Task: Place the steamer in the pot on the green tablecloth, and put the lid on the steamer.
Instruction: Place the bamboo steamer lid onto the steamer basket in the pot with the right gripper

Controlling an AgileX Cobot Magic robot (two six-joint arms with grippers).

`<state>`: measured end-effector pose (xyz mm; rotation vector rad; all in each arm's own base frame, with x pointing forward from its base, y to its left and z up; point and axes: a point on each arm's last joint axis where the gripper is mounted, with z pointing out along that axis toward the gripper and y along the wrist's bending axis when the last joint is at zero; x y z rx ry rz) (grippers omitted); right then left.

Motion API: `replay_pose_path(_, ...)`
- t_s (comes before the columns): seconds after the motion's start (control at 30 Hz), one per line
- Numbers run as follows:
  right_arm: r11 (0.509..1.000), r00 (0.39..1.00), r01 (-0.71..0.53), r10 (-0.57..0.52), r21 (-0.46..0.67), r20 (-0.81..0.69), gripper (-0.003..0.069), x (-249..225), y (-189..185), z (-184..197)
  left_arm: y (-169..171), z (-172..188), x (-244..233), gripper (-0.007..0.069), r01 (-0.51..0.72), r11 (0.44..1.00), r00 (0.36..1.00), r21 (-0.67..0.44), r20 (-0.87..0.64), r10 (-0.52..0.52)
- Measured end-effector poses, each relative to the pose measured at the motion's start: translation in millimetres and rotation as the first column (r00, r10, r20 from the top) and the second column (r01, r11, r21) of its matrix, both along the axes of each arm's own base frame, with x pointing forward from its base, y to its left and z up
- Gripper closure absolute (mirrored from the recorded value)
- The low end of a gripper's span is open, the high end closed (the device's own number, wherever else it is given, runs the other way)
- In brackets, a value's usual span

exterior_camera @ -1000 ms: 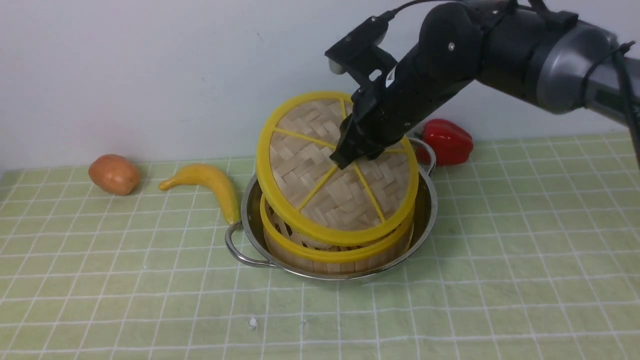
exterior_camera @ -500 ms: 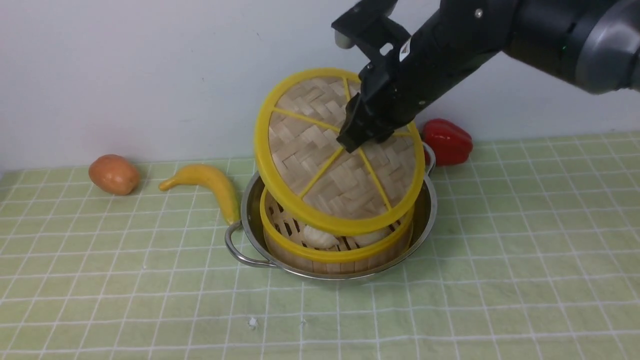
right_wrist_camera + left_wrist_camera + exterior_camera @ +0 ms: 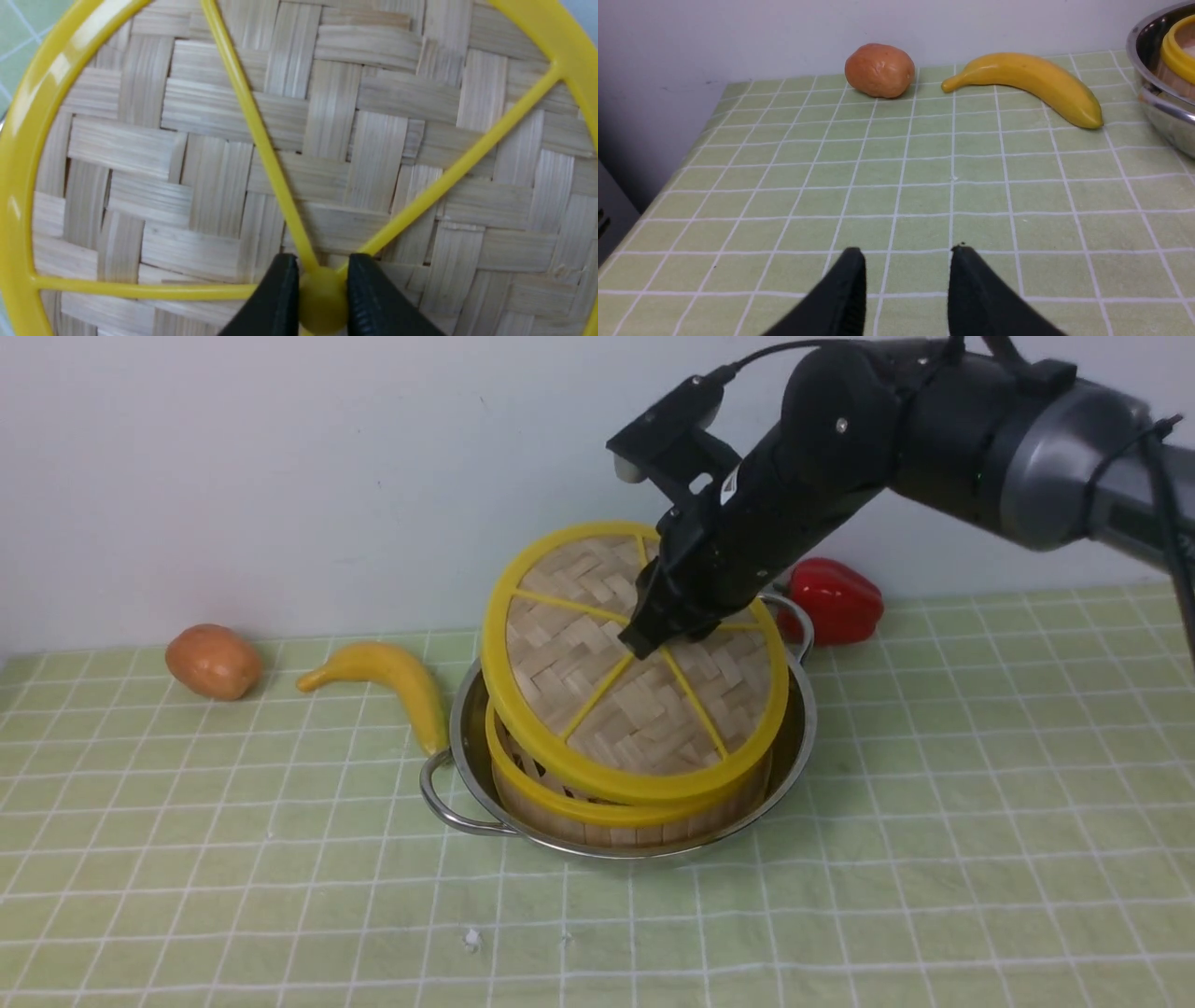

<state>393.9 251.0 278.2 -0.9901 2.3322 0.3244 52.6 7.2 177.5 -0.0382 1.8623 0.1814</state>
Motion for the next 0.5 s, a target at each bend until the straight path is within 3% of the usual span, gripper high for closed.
replay_pose_path(0.5, 1.000, 1.000, 0.003, -0.003, 0.007, 0.004, 0.0512, 11, 7, -23, 0, 0, 0, 0.0382, 0.000, 1.000, 1.000, 0.000, 0.000, 0.000)
